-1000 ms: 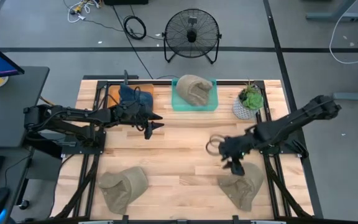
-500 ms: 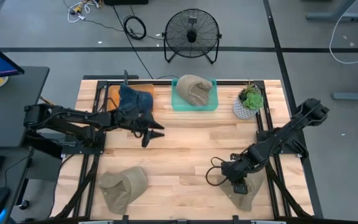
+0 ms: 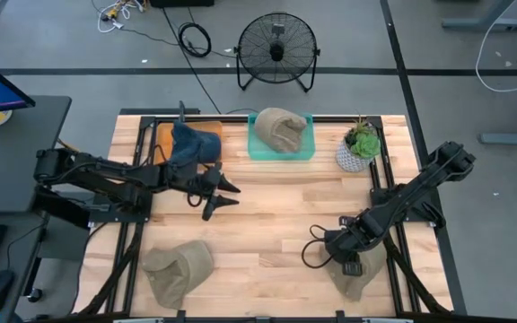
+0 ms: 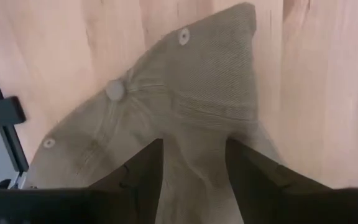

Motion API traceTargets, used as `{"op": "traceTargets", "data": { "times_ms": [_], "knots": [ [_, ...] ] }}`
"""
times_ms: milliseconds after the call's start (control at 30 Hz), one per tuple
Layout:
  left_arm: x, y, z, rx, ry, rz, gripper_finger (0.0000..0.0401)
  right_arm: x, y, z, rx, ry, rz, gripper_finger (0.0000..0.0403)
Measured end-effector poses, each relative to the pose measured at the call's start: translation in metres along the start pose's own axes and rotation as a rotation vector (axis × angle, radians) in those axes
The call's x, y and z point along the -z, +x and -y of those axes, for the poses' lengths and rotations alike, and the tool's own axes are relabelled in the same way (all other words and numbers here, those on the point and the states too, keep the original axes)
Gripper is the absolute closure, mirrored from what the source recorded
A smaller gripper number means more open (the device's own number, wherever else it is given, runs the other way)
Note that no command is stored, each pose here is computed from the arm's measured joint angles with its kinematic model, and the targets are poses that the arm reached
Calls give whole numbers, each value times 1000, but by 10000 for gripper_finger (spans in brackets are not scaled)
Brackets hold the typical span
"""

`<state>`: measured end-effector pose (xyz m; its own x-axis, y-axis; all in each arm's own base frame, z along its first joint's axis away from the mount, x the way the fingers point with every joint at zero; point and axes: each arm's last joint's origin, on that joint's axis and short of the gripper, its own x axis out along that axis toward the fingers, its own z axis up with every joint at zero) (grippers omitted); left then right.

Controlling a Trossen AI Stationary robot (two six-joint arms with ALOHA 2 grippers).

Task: Pick & Place hat
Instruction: Put the right brown cap into the green bin

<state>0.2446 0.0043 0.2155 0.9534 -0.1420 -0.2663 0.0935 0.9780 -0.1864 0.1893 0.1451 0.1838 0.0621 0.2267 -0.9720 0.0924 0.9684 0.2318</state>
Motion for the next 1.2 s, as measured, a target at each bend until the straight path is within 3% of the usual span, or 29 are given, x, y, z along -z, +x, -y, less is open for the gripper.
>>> {"op": "traceTargets", "data": {
  "times_ms": [133,300,433,667,900,1000,1100,1200],
  "knots": [
    [-1,-1,-3,-14,-3,5,220,-5,-11,-7,-3,-25,29,225],
    [-2,-1,-8,-32,-8,13,220,-5,-22,-6,117,-13,52,225],
    [-2,-2,-9,-36,-8,13,220,4,-12,-3,158,16,-23,225],
    [-2,-2,-9,-36,-8,13,220,5,1,-11,105,75,-76,225],
    [-2,-2,-9,-36,-8,13,220,12,12,-5,231,83,-194,225],
    [-2,-2,-9,-36,-6,13,220,10,17,-6,232,69,-196,227],
    [-2,-2,-9,-36,-6,13,220,9,21,-8,215,36,-206,246],
    [-2,-2,-9,-36,-6,13,220,9,21,-9,180,-13,-223,296]
  ]
}}
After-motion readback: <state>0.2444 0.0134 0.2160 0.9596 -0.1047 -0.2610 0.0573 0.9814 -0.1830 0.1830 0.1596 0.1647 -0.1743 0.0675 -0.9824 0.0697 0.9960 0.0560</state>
